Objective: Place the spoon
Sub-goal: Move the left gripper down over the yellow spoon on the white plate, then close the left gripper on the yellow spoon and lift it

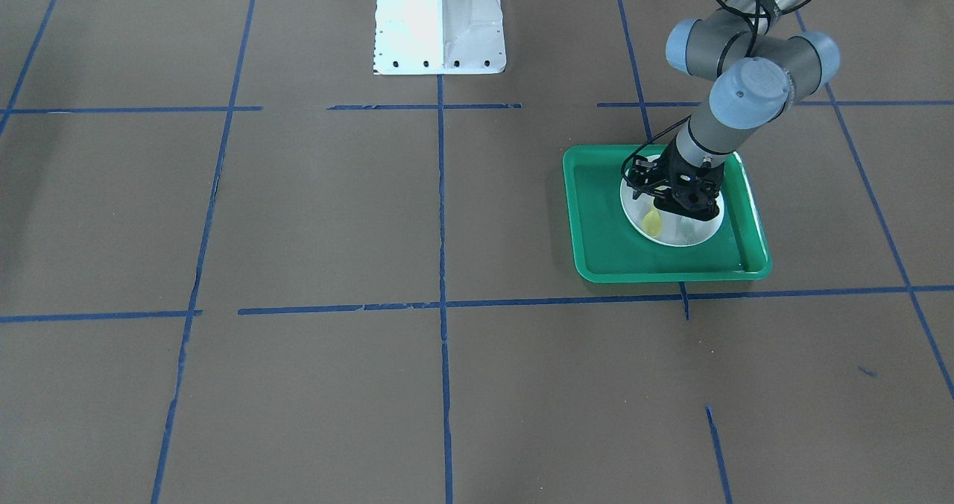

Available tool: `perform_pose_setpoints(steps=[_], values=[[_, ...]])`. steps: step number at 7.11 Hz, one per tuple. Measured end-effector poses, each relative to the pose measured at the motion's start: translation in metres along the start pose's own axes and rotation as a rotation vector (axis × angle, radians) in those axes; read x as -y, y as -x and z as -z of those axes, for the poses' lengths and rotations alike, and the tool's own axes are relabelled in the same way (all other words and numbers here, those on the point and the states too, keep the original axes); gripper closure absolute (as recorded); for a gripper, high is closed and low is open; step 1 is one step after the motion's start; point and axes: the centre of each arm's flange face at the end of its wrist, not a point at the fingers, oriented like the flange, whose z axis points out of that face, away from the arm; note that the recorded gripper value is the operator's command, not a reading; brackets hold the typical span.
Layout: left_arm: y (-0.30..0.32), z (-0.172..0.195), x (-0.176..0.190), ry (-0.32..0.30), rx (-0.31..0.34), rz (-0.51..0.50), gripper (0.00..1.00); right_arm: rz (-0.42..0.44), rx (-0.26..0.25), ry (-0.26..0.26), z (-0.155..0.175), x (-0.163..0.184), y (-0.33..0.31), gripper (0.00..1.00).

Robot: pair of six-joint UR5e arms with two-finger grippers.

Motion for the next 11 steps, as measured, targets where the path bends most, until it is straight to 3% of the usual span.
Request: perform_pose_setpoints(steps=[3, 4, 5, 6, 7, 11], values=[[0.0034, -0.0065, -0.0012, 0.011, 0.007, 0.001, 0.39, 0.000, 0.001, 0.000, 0.0002, 0.0000, 0.0002, 0.00], [0.0041, -0.0076, -0.0012, 0.013, 0.008, 0.002, 0.46, 0.000, 0.001, 0.000, 0.0001, 0.0001, 0.0002, 0.00], [0.0050, -0.0087, -0.0012, 0.015, 0.010, 0.003, 0.57, 0.000, 0.000, 0.000, 0.0001, 0.0001, 0.0001, 0.00], [0.0049, -0.0091, -0.0012, 0.015, 0.010, 0.003, 0.87, 0.000, 0.000, 0.000, 0.0001, 0.0001, 0.0001, 0.00], [0.0050, -0.0092, -0.0012, 0.016, 0.010, 0.003, 1.00, 0.000, 0.000, 0.000, 0.0000, 0.0001, 0.0001, 0.00], [0.0009, -0.0010, -0.0010, 0.010, 0.001, 0.015, 1.00, 0.001, 0.001, -0.001, 0.0004, 0.0002, 0.0004, 0.00]])
